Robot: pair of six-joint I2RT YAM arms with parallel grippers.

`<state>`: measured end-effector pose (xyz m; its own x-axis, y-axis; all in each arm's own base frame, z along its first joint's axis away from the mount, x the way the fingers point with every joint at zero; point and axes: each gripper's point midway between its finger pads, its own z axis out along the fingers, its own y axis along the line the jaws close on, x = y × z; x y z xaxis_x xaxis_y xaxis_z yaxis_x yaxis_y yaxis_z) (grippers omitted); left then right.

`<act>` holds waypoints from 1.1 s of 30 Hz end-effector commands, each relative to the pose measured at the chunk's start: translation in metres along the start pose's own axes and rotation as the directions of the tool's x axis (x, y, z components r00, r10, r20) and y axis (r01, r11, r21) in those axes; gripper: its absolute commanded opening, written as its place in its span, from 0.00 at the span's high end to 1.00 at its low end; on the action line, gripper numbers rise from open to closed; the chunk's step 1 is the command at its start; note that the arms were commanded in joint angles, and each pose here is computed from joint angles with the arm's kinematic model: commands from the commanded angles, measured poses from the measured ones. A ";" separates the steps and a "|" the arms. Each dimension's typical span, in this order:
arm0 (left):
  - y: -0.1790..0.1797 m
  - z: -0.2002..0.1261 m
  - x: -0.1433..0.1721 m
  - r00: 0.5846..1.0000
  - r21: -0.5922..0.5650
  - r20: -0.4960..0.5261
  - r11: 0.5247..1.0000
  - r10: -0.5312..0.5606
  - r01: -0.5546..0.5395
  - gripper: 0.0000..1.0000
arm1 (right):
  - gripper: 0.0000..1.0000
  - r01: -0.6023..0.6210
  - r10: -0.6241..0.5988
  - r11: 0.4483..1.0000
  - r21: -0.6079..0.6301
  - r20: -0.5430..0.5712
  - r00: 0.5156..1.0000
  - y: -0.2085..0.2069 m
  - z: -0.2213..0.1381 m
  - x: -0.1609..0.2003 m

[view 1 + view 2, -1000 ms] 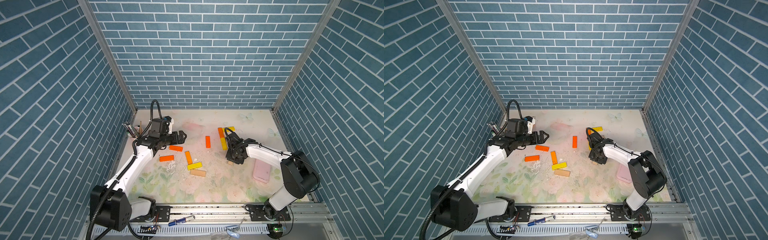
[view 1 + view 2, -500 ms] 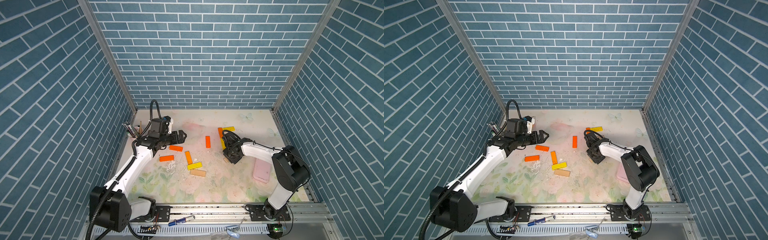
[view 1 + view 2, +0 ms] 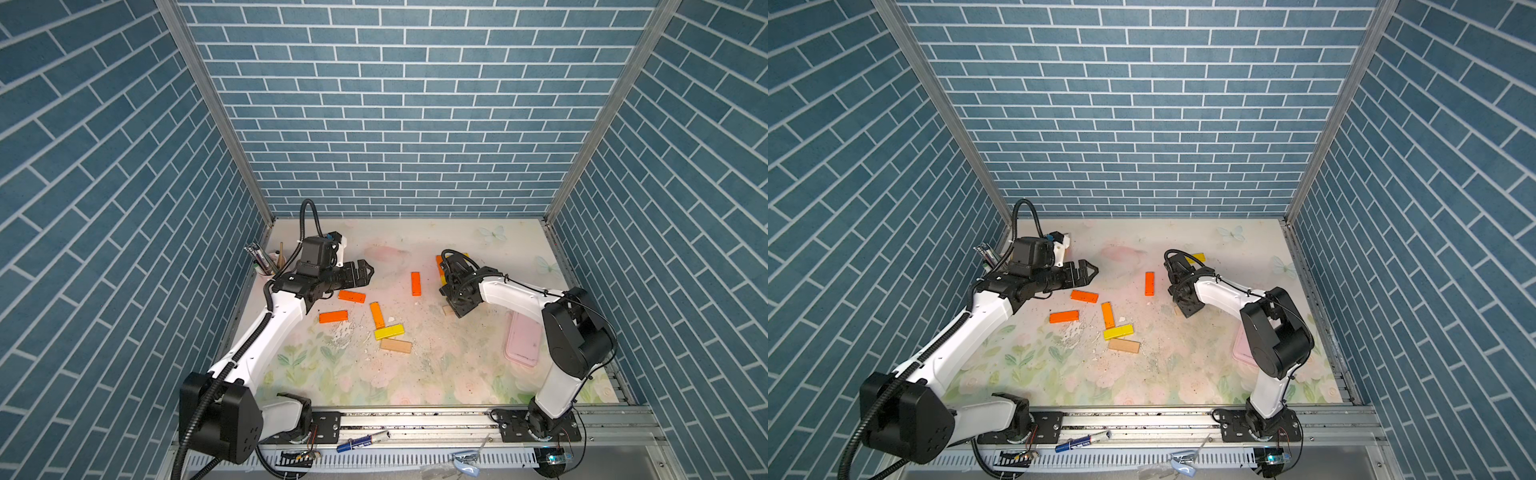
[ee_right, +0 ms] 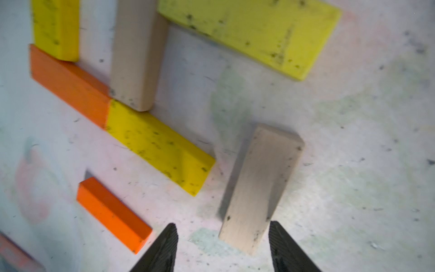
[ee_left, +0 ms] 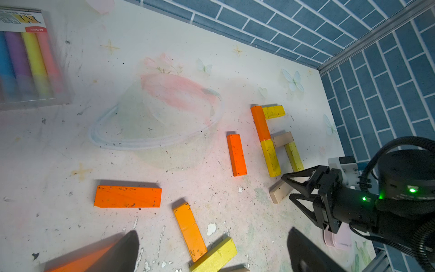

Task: Assemble the number 6 with building blocks
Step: Place the building block at the center of the board, then assemble the building block at the center of the board.

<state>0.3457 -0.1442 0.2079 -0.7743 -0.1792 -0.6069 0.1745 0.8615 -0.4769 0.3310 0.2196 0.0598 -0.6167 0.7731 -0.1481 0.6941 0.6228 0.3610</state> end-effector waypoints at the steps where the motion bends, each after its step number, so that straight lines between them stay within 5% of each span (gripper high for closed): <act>1: 0.001 0.007 0.003 1.000 0.007 -0.013 1.000 -0.023 0.023 0.01 | 0.36 0.162 -0.161 0.987 -0.006 0.072 0.984 0.000 -0.031 -0.012; 5: 0.004 0.014 0.008 0.999 -0.003 -0.040 1.000 -0.018 0.018 0.01 | 0.36 0.424 -0.432 0.902 0.084 0.134 0.892 -0.022 -0.056 -0.028; 9: 0.002 0.020 0.018 0.997 -0.020 -0.077 0.999 0.024 -0.026 0.01 | 0.36 0.658 -0.668 0.744 0.114 0.126 0.734 -0.040 -0.063 -0.030; 14: -0.002 0.023 0.022 0.994 -0.014 -0.094 0.999 0.051 -0.052 0.01 | 0.35 0.800 -0.809 0.585 0.135 0.035 0.586 -0.048 -0.055 -0.022; 24: 0.001 0.026 0.023 0.992 -0.024 -0.110 0.998 0.061 -0.064 0.01 | 0.10 0.835 -0.835 0.542 0.100 -0.055 0.548 -0.046 -0.014 -0.001; 33: -0.005 0.023 0.021 0.993 0.002 -0.102 0.998 0.062 -0.062 0.01 | 0.06 0.875 -0.869 0.466 0.132 -0.119 0.481 -0.044 0.008 0.005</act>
<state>0.3425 -0.1610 0.1725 -0.8309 -0.0803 -0.5506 0.2059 0.8750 -0.4382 0.2984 0.1944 0.0357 -0.9490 -0.1347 -0.2852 -0.1231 0.9907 -0.0584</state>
